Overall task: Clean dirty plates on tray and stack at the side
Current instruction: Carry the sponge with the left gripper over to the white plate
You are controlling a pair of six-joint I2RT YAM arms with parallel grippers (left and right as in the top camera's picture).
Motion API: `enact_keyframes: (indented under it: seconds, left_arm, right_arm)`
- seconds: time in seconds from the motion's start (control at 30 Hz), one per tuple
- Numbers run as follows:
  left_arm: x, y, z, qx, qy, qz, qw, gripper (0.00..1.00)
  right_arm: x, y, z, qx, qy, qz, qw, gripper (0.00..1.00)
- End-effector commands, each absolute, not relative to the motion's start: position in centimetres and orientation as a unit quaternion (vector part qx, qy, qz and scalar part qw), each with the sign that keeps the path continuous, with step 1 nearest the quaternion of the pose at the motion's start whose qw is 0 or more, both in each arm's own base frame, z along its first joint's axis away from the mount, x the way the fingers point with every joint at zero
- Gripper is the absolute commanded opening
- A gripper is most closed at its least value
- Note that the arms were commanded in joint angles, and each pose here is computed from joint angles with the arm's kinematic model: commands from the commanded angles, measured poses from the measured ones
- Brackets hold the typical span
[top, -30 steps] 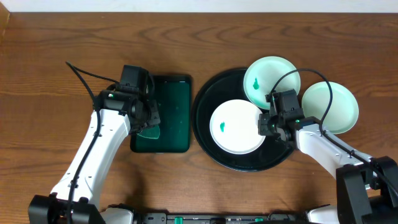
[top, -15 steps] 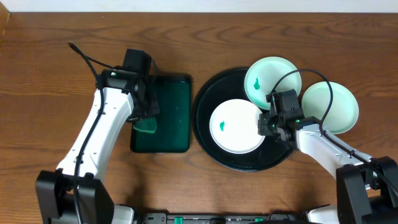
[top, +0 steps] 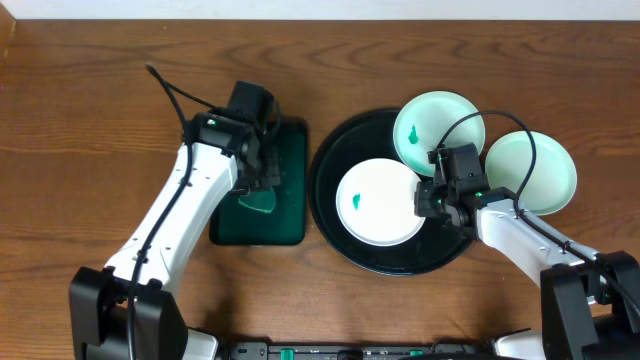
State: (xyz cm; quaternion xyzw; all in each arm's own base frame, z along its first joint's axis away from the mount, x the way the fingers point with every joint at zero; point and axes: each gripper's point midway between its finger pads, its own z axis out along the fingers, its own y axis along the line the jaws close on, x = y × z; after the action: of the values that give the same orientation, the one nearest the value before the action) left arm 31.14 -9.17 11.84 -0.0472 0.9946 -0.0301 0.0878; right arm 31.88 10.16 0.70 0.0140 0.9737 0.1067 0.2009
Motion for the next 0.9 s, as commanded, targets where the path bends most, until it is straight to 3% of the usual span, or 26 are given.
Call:
enact_keyframes:
  seconds: [0.0, 0.57, 0.67, 0.7, 0.77, 0.87]
  left_arm:
    - [31.7, -10.1, 12.6, -0.040, 0.993, -0.039, 0.102, 0.07]
    - [31.8, -14.3, 13.0, -0.030, 0.989, -0.064, 0.127, 0.07]
    - [32.0, -15.3, 13.2, -0.020, 0.988, -0.072, 0.138, 0.07]
    - [32.1, -15.6, 13.3, -0.019, 0.987, -0.074, 0.141, 0.07]
    - [32.2, -16.2, 13.4, -0.022, 0.986, -0.080, 0.147, 0.07]
    - [32.4, -17.5, 13.6, -0.021, 0.983, -0.092, 0.157, 0.07]
  right_arm:
    - [32.2, 10.0, 0.9, 0.020, 0.973, 0.105, 0.206, 0.01]
    - [30.2, 10.1, 0.2, 0.047, 0.980, 0.116, 0.157, 0.02]
    - [30.3, 10.2, 0.2, 0.049, 0.979, 0.117, 0.159, 0.22]
    - [30.4, 10.2, 0.3, 0.049, 0.979, 0.118, 0.161, 0.23]
    - [30.9, 10.3, 0.5, 0.048, 0.977, 0.121, 0.171, 0.20]
    - [31.3, 10.4, 0.7, 0.047, 0.975, 0.124, 0.180, 0.01]
